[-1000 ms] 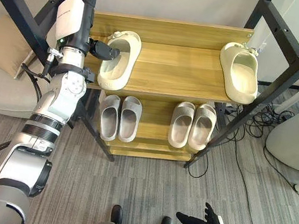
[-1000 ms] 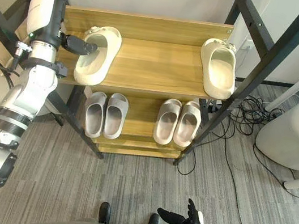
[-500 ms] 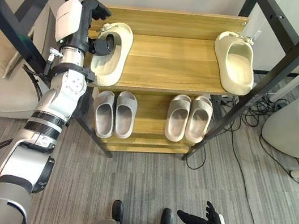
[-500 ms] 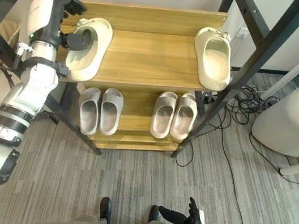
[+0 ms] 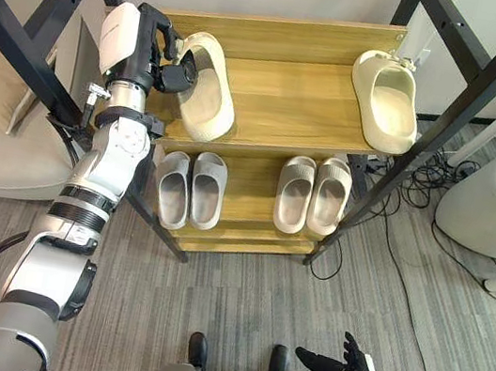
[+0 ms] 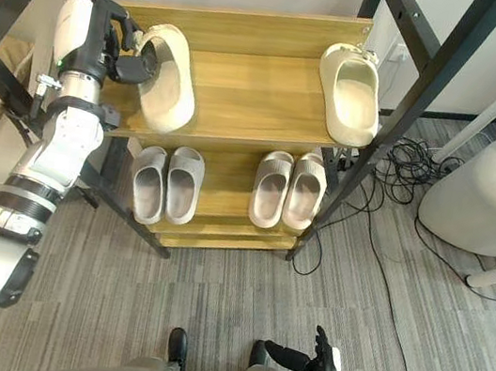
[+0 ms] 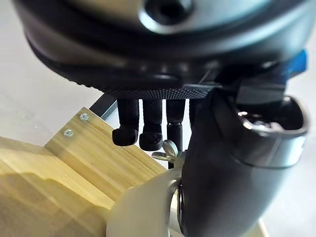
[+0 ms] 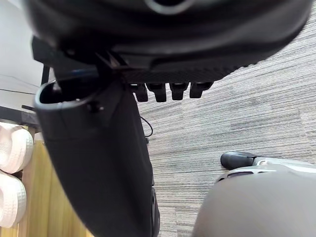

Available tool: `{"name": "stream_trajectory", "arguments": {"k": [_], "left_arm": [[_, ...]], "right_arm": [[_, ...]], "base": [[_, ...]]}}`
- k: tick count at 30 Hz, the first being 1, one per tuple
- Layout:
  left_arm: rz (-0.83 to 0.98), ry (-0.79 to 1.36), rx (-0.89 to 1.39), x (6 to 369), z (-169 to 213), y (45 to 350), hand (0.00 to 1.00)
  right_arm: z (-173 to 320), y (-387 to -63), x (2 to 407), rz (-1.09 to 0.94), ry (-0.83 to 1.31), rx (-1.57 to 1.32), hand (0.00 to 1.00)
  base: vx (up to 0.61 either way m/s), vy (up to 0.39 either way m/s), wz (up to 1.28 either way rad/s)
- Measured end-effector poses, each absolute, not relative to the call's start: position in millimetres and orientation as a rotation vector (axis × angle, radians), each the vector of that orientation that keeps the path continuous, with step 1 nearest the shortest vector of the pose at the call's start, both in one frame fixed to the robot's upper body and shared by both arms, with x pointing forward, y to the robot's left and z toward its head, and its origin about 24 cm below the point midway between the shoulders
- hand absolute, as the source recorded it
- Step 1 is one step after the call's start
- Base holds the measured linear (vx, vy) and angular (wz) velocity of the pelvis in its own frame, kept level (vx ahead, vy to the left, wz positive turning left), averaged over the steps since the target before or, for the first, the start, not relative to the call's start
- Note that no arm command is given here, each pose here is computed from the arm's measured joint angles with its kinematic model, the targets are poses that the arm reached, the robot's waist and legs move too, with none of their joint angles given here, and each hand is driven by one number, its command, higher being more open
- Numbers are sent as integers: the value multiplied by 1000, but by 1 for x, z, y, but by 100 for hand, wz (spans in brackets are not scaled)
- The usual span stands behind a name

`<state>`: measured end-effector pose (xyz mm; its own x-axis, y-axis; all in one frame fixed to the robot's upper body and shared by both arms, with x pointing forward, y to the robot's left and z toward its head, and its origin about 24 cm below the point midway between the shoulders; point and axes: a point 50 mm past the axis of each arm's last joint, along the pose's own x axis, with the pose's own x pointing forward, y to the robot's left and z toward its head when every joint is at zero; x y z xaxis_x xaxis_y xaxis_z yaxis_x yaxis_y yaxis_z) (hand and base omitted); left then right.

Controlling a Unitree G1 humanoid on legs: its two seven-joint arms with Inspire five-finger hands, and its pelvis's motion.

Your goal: Organize the slippers on the shoe rack

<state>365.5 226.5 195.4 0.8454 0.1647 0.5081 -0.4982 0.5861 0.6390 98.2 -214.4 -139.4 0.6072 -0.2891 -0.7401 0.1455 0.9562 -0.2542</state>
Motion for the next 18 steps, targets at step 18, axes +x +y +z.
{"name": "stream_trajectory", "arguments": {"k": [18], "left_arm": [[303,-516,811,373,204,178,0]], "right_arm": [[-134,-222,100,-276,854,-193,100]], "base": [[-1,2,-9]]}}
